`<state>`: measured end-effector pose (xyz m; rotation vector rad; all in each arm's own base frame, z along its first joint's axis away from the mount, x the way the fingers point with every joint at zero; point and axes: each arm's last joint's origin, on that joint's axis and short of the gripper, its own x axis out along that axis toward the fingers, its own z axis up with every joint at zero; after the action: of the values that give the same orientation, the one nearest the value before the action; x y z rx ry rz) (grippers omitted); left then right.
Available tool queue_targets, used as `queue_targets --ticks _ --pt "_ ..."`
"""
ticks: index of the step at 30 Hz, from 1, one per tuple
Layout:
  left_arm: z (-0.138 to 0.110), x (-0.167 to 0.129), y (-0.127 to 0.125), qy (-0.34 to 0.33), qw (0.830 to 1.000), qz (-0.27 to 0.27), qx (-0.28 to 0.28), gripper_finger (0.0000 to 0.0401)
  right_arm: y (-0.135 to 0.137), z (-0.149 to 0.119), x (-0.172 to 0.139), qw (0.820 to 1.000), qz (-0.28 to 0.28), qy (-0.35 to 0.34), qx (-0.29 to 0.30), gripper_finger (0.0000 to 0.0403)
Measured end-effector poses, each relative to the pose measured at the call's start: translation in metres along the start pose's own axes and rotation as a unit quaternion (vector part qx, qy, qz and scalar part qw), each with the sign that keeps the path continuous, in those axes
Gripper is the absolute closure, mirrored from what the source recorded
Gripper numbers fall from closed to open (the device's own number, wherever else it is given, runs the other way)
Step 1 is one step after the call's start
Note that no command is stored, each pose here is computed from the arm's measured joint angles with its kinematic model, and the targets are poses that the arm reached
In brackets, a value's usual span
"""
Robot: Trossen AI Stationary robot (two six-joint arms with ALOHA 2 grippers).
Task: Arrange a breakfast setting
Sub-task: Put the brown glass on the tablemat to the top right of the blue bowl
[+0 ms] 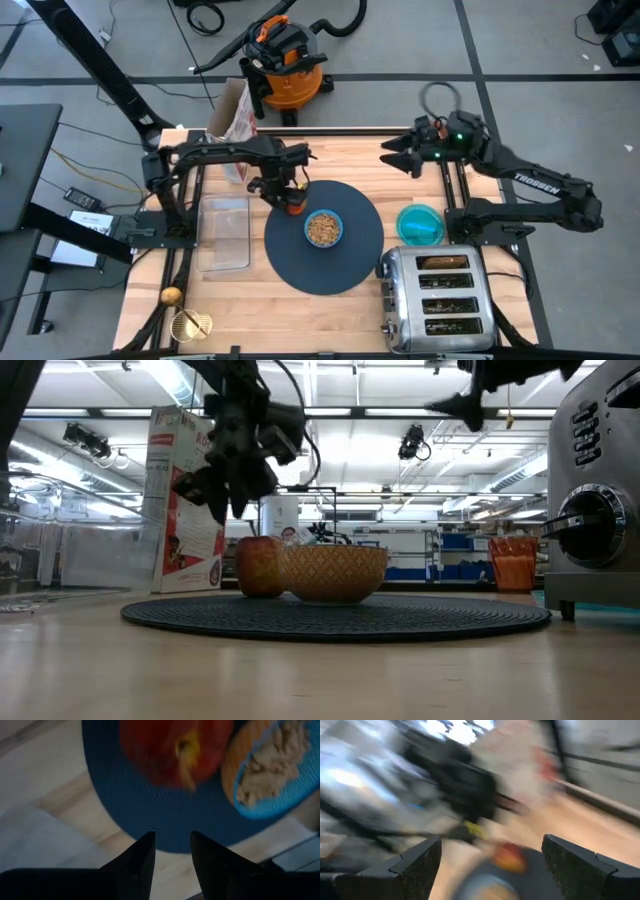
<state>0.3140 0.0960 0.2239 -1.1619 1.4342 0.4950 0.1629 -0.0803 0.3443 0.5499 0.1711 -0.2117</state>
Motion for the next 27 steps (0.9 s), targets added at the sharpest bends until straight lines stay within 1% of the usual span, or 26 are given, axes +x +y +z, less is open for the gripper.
queue_targets --ticks 2,3,6,8,10,12,16,19,22,23,25,27 --pt "-0.011 -0.011 -0.001 -0.008 1.000 -0.004 0.023 0.0270 0.001 0.007 -0.006 0.993 -0.098 0.055 -0.039 0.0055" --pt "-0.018 -0.017 -0.003 -0.013 0.999 -0.006 0.035 0.0270 0.002 0.012 -0.009 0.984 -0.146 0.087 -0.058 0.0055" --pt "-0.042 -0.034 -0.011 -0.048 0.994 -0.021 0.095 0.0270 0.004 0.029 -0.015 0.946 -0.263 0.159 -0.098 0.0055" --pt "-0.058 -0.043 -0.019 -0.083 0.985 -0.033 0.146 0.0270 -0.002 0.038 -0.015 0.919 -0.327 0.197 -0.098 0.0056" --pt "-0.073 -0.051 -0.029 -0.126 0.971 -0.047 0.198 0.0270 -0.016 0.042 -0.011 0.895 -0.375 0.230 -0.082 0.0056" --pt "-0.089 -0.058 -0.039 -0.172 0.951 -0.064 0.248 0.0270 -0.035 0.041 -0.006 0.875 -0.405 0.260 -0.053 0.0056" --pt "-0.117 -0.070 -0.059 -0.247 0.901 -0.112 0.338 0.0270 -0.080 0.041 0.003 0.829 -0.469 0.304 0.022 0.0056" --pt "-0.134 -0.076 -0.069 -0.282 0.871 -0.137 0.379 0.0271 -0.110 0.040 0.008 0.807 -0.488 0.327 0.060 0.0057" --pt "-0.146 -0.078 -0.070 -0.293 0.858 -0.134 0.400 0.0271 -0.133 0.033 0.017 0.794 -0.472 0.375 0.076 0.0067" --pt "-0.148 -0.079 -0.070 -0.297 0.855 -0.134 0.403 0.0271 -0.138 0.031 0.018 0.789 -0.466 0.395 0.071 0.0073" --pt "-0.153 -0.078 -0.068 -0.292 0.858 -0.121 0.405 0.0271 -0.144 0.027 0.021 0.776 -0.457 0.432 0.044 0.0089" --pt "-0.156 -0.077 -0.068 -0.291 0.856 -0.120 0.409 0.0271 -0.150 0.025 0.024 0.762 -0.456 0.460 0.012 0.0108"
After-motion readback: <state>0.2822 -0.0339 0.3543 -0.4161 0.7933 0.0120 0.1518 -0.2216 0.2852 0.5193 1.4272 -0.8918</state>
